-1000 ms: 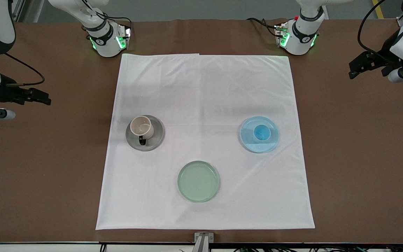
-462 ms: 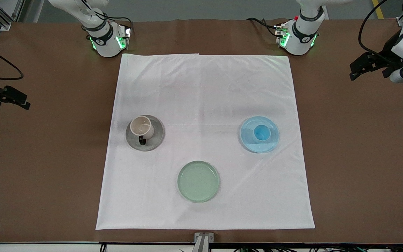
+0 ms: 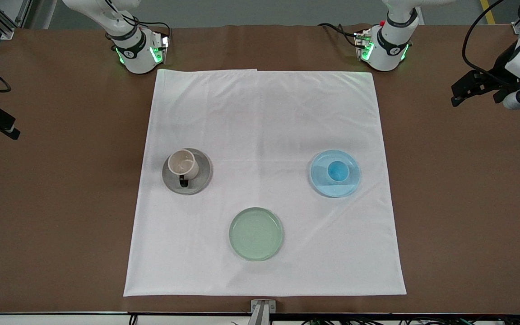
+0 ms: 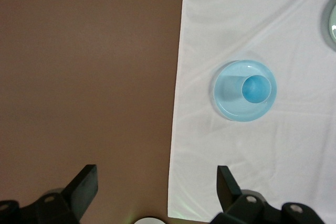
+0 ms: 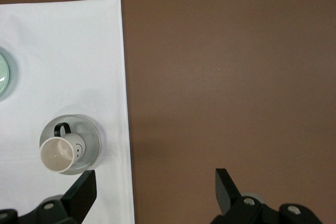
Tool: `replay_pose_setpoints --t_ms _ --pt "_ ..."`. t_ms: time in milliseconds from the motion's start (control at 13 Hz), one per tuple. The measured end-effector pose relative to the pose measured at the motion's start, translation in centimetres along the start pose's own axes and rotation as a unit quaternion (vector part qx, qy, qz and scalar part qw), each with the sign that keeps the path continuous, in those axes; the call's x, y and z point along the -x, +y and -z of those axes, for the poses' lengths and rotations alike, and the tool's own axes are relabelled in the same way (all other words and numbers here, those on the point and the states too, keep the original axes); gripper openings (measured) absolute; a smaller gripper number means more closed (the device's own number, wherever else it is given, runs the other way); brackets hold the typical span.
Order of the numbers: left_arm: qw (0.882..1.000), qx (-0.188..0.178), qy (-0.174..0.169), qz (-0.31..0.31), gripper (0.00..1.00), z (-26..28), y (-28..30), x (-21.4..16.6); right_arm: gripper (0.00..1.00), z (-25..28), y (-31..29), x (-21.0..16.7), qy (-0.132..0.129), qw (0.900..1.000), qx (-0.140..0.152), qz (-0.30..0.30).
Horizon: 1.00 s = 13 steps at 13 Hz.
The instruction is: Place blue cup in blue plate and white mug in gray plate
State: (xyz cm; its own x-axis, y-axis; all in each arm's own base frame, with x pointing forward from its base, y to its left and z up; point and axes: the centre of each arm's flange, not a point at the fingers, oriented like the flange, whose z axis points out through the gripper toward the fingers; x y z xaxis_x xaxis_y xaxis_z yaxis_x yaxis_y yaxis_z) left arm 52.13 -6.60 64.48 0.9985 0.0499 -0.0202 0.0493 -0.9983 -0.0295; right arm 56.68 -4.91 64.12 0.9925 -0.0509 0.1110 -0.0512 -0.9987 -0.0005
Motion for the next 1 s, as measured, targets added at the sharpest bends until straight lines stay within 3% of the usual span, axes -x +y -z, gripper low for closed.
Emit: replay_pose_setpoints --t_ms 1000 --pt "1.000 0.001 0.006 -0.007 1.00 -0.1 0.0 -0.4 1.00 1.3 -0.1 -0.3 0.014 1.000 0.001 0.001"
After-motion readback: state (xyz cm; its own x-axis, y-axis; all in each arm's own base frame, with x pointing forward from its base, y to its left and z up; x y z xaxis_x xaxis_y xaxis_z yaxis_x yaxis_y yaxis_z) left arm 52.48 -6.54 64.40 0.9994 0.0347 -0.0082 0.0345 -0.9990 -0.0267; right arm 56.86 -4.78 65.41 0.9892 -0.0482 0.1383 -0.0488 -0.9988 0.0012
